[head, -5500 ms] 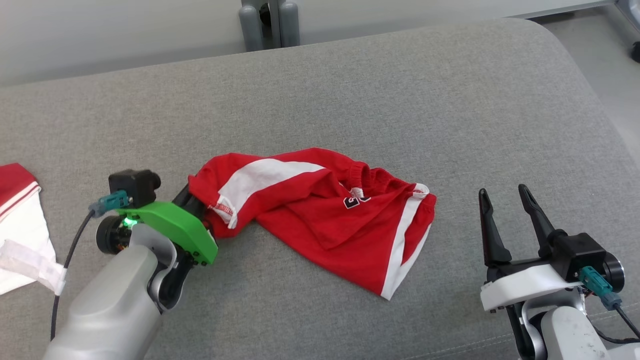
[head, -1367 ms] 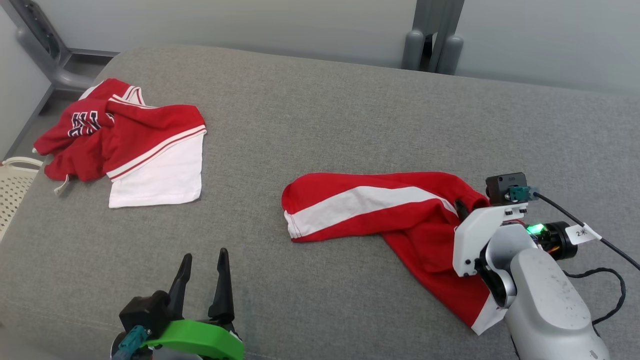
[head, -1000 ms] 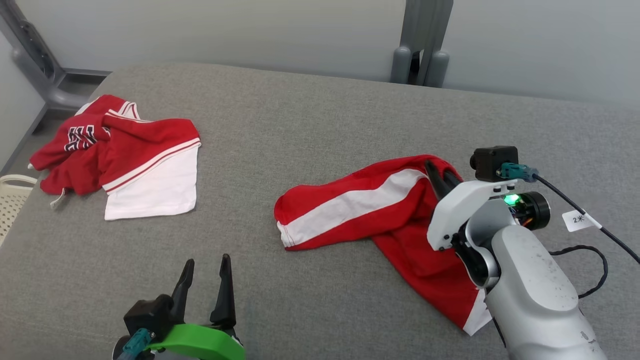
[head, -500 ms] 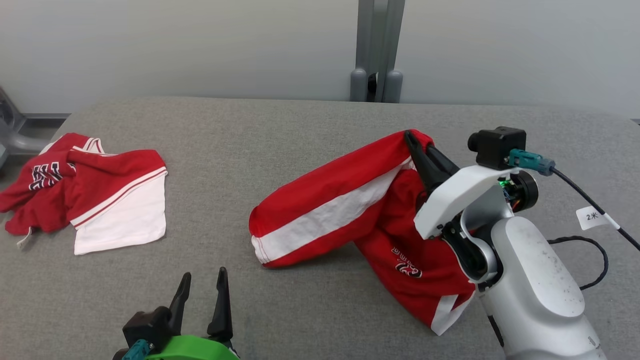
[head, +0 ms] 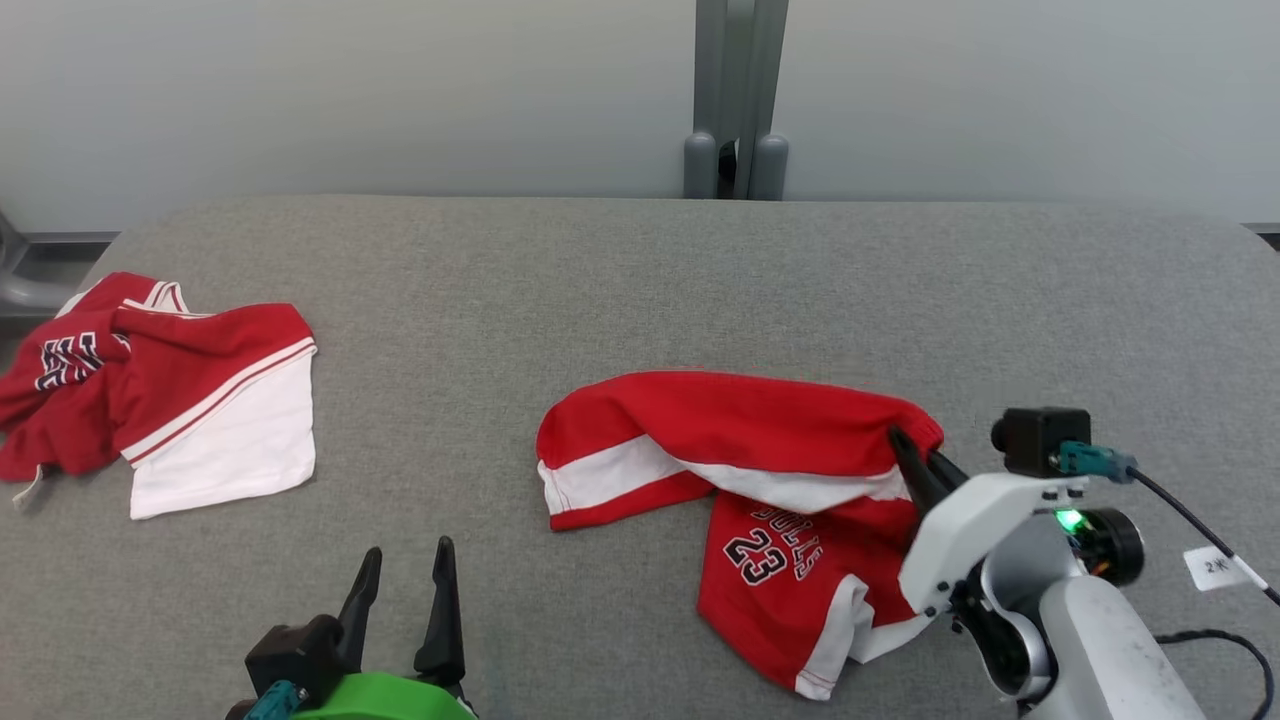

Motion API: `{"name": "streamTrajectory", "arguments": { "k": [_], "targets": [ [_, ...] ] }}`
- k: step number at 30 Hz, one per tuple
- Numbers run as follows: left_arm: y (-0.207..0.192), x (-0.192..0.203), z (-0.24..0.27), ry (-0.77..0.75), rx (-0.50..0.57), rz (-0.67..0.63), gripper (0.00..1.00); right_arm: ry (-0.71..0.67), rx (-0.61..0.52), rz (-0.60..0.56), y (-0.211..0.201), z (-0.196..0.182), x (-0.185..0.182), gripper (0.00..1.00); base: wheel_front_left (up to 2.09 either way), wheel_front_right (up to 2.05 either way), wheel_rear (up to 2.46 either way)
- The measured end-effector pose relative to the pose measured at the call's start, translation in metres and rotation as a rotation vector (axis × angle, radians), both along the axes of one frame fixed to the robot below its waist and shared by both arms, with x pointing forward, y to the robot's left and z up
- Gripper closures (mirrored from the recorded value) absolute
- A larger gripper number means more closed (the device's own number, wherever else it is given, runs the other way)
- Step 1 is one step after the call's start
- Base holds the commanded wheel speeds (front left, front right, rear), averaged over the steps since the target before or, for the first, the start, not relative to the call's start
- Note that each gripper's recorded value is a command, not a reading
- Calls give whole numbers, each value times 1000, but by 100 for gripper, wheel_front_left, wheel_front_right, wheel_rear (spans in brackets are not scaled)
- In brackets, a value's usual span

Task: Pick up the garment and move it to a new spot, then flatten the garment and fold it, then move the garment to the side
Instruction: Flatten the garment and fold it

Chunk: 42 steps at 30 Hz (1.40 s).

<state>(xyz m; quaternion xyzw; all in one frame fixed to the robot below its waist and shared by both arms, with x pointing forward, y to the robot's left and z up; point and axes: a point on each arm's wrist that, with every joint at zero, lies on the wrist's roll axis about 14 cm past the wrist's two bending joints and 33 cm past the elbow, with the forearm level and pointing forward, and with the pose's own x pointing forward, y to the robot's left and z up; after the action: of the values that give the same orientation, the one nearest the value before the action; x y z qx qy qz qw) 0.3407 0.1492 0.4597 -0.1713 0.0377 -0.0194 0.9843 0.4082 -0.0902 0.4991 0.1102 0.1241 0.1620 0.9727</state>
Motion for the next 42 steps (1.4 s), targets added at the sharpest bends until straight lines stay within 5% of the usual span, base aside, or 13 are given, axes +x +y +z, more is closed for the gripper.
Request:
{"name": "streamTrajectory", "arguments": {
  "k": [8,16,18,19,20,31,42],
  "targets": [
    [-9,7,-6,20,0,-27,0,114,-57,-188,-68,-40,-17,100,0,0,0],
    [-13,12,-8,26,0,-46,0,168,-70,-256,-92,-59,-13,100,0,0,0],
    [-13,13,-9,28,1,-46,0,166,-72,-255,-92,-61,-10,60,0,0,0],
    [-14,13,-9,29,1,-47,0,164,-73,-256,-92,-62,-9,18,0,0,0],
    [-14,13,-10,31,1,-48,0,154,-74,-256,-92,-62,-8,0,0,0,0],
    [-25,18,-1,5,2,-83,0,62,-86,-294,-103,-57,-9,0,0,0,0],
    [-38,19,18,-56,-2,-122,0,-198,-100,-328,-108,-3,-19,0,0,0,0]
  ]
}}
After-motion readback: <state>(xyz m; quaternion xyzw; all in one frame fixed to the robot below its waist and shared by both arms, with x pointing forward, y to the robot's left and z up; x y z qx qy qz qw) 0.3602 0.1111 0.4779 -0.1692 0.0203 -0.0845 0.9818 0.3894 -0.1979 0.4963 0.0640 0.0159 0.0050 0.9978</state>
